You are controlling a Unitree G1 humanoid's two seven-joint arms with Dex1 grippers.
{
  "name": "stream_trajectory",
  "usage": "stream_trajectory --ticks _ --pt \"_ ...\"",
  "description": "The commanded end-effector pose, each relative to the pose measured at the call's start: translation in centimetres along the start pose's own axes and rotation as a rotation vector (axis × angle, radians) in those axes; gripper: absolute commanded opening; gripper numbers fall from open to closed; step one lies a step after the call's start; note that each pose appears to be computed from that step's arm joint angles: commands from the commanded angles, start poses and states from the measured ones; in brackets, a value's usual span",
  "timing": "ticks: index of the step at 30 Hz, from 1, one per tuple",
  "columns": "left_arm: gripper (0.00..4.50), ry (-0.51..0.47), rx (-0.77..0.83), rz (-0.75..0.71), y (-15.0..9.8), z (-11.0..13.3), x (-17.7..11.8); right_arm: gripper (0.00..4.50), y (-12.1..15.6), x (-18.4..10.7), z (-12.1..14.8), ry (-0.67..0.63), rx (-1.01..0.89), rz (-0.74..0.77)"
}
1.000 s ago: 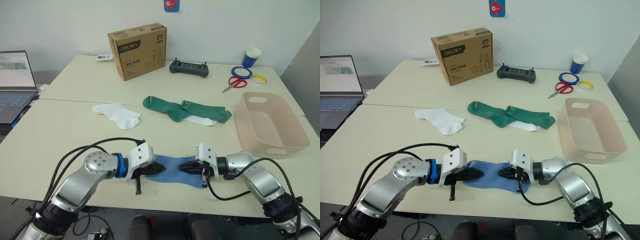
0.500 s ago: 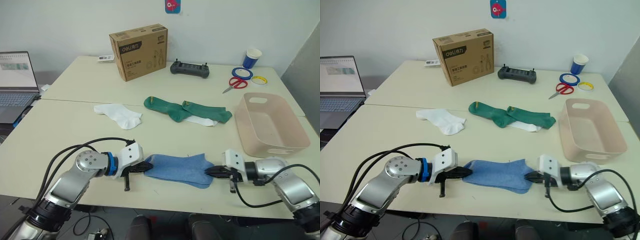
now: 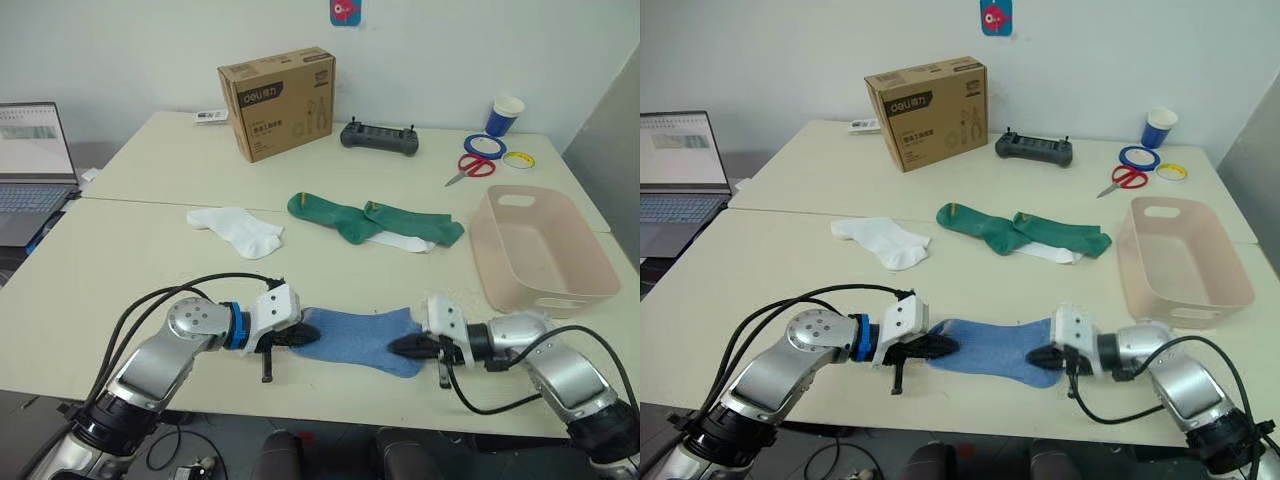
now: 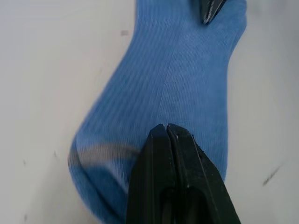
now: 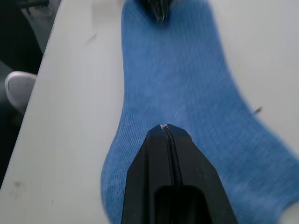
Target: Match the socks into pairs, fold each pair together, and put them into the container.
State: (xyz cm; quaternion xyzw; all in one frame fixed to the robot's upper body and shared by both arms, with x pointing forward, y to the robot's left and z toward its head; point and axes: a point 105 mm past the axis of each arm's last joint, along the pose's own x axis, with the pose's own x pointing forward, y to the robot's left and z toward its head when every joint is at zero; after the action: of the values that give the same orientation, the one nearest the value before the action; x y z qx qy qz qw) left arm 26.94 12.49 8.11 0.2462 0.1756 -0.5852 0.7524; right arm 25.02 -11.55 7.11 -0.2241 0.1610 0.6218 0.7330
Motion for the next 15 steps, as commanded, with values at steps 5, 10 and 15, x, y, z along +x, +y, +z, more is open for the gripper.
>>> stream_trajectory --ticks 5,10,15 --pt "0.02 -0.006 0.038 0.019 0.3 0.2 -1.1 0.00 -0.6 -3.4 0.3 0.038 -0.032 -0.042" --pt "0.02 -0.133 0.056 0.035 0.2 2.7 -1.3 0.00 -1.8 -5.0 2.8 -0.094 0.145 -0.123" --pt "0.00 -0.261 0.046 0.087 0.3 5.4 -2.4 1.65 -3.4 -6.4 1.7 -0.079 0.307 -0.228"
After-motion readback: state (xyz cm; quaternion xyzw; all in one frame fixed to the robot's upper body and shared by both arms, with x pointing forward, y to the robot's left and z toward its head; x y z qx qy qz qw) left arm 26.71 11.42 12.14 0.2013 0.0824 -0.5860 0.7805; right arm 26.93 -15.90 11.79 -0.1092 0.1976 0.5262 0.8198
